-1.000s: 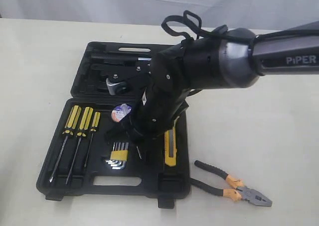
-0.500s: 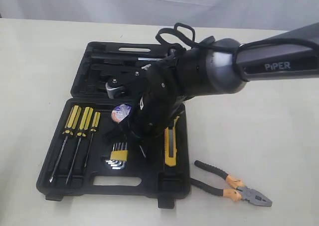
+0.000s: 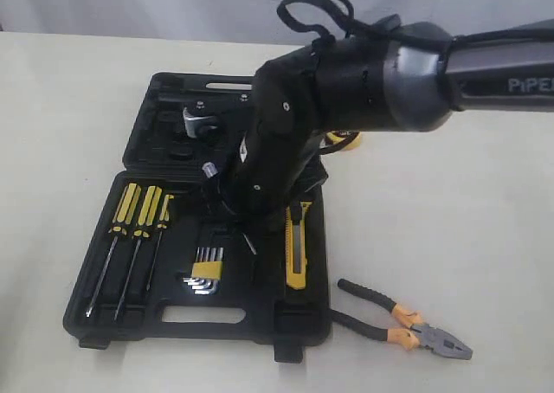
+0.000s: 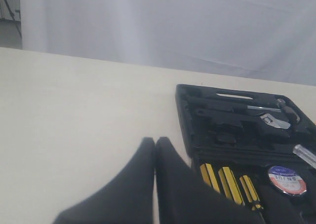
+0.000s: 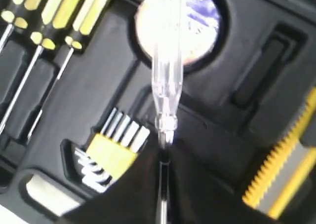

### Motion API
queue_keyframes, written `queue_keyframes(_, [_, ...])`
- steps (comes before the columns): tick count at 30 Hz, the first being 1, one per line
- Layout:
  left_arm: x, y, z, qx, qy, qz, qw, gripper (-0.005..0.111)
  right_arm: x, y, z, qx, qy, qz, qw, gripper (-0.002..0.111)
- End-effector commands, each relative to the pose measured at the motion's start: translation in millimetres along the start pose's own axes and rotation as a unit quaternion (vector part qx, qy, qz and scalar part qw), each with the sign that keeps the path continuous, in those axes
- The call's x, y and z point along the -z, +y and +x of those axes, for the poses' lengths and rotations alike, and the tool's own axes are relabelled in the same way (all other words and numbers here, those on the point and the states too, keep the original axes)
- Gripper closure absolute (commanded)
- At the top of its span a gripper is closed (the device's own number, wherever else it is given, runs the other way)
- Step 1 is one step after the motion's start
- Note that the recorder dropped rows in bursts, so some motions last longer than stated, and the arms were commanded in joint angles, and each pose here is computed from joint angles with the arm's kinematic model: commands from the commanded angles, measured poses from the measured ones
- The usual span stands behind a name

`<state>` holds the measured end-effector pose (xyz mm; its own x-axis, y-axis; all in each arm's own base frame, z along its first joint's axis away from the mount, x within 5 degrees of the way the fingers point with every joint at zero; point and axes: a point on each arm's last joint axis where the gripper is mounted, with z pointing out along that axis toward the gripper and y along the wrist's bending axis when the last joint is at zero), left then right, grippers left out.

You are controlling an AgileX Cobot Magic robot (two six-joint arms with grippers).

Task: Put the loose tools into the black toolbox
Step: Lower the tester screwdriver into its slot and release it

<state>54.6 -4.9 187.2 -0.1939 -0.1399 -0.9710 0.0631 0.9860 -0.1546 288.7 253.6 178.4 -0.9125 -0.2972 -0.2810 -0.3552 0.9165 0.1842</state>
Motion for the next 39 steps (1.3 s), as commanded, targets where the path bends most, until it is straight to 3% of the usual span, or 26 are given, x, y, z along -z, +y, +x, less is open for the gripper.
queue_keyframes(1, [0,-0.4,-1,-0.003,0.0,0.002,1.0,0.107,12,-5,11,-0.064,0.004,0.018,0.998,0.109])
queue_keyframes(7, [0,-0.4,-1,-0.003,0.0,0.002,1.0,0.107,2,-4,33,-0.132,-0.007,0.036,0.991,0.109])
queue_keyframes(16, [0,-0.4,-1,-0.003,0.0,0.002,1.0,0.107,-1,-6,31,-0.186,-0.037,0.04,0.981,0.109])
queue_keyframes(39, [0,-0.4,-1,-0.003,0.0,0.002,1.0,0.107,-35,-10,32,-0.185,-0.029,0.054,0.981,0.108])
